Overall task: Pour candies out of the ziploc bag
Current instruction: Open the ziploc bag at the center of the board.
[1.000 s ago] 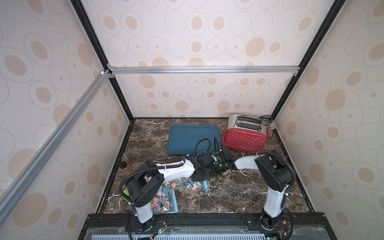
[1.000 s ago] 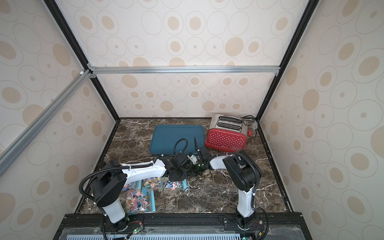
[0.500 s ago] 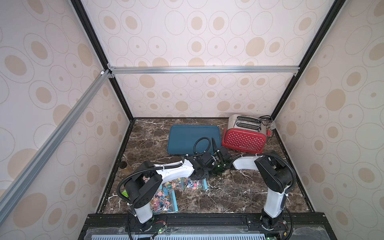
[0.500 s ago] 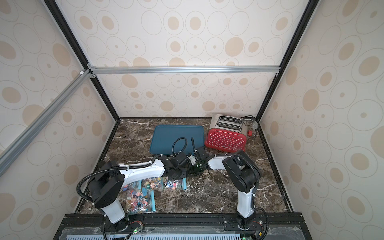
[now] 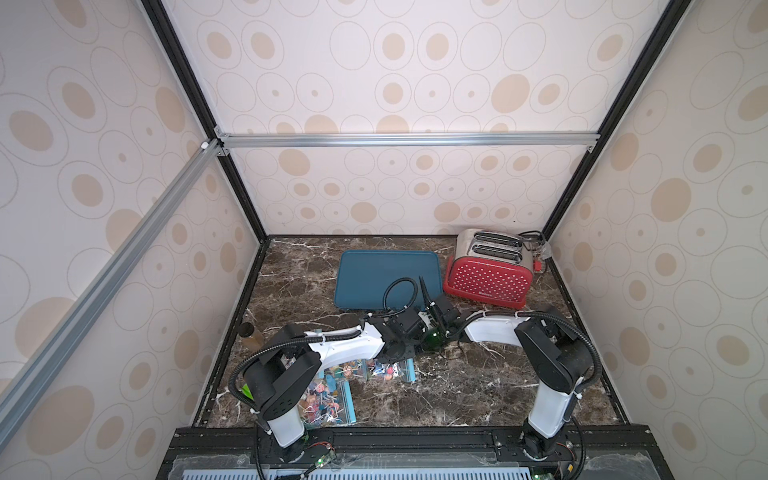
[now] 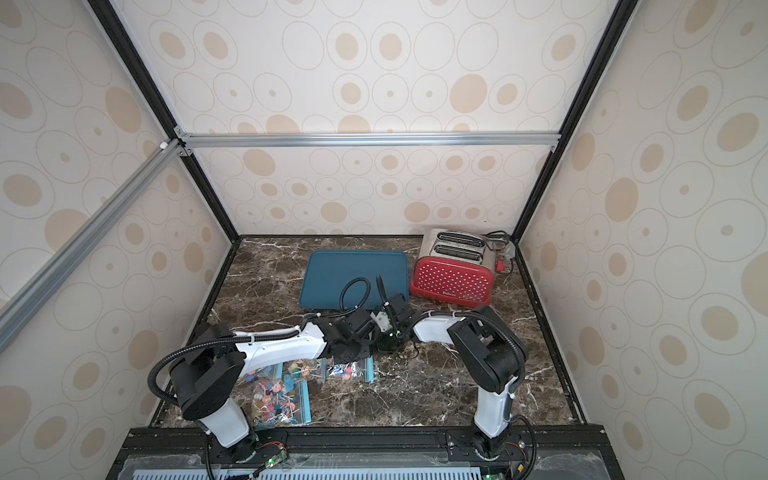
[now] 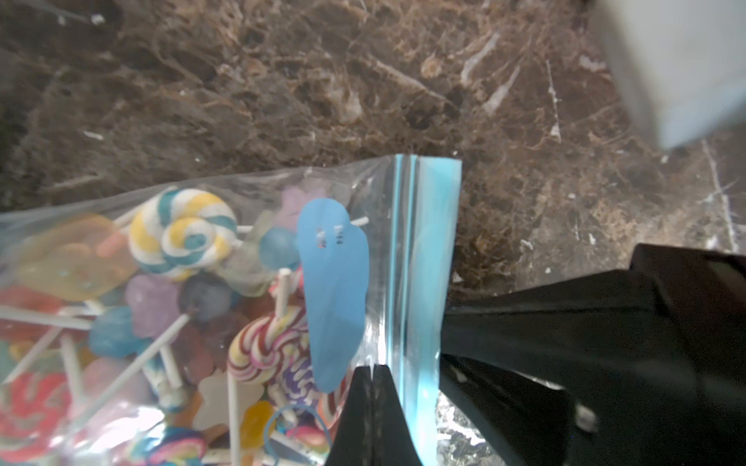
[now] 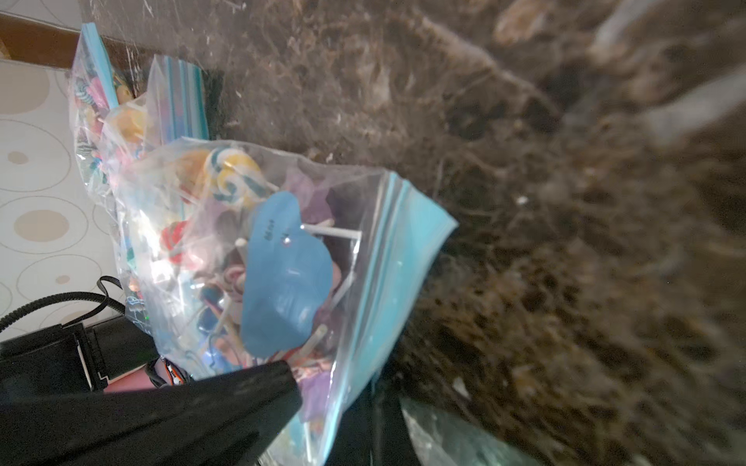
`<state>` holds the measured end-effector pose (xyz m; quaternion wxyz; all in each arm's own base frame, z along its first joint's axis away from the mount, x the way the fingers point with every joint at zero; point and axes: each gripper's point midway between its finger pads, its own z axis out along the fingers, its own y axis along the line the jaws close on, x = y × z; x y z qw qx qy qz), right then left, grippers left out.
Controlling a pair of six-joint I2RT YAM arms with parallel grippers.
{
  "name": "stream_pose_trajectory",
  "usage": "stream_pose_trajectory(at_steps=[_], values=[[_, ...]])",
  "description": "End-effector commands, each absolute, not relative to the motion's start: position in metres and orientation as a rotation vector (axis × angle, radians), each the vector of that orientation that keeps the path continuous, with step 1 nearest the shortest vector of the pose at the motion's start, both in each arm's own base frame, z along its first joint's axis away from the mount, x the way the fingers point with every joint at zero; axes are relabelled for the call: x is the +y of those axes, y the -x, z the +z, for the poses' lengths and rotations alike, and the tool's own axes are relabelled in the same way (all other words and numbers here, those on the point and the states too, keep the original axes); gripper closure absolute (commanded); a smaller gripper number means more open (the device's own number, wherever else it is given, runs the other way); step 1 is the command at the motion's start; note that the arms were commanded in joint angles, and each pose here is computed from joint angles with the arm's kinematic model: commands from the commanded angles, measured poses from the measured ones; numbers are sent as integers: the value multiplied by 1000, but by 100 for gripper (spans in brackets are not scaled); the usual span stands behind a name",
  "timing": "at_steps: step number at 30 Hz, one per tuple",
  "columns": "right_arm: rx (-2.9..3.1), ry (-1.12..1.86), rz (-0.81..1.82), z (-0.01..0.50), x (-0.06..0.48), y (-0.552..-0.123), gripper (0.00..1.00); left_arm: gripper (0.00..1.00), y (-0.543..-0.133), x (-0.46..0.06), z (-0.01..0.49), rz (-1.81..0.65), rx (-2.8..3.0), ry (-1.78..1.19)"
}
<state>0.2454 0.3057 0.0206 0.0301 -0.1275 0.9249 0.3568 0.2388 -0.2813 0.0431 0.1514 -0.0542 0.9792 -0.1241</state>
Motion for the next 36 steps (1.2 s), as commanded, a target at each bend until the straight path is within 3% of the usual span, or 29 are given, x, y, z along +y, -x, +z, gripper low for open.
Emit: stream_pose_trajectory(at_steps=[1, 7, 11, 36], values=[[2792, 414, 1189, 39, 310, -240, 100, 91, -237, -286, 63, -439, 2771, 93], [2692, 460, 1341, 64, 323, -241, 100, 64, -229, -289, 75, -506, 2764, -4], [2673, 455, 1399, 67, 330, -242, 100, 57, -226, -288, 75, -500, 2777, -35], [2682, 419, 1451, 65, 331, -239, 100, 65, -224, -297, 36, -529, 2817, -34]])
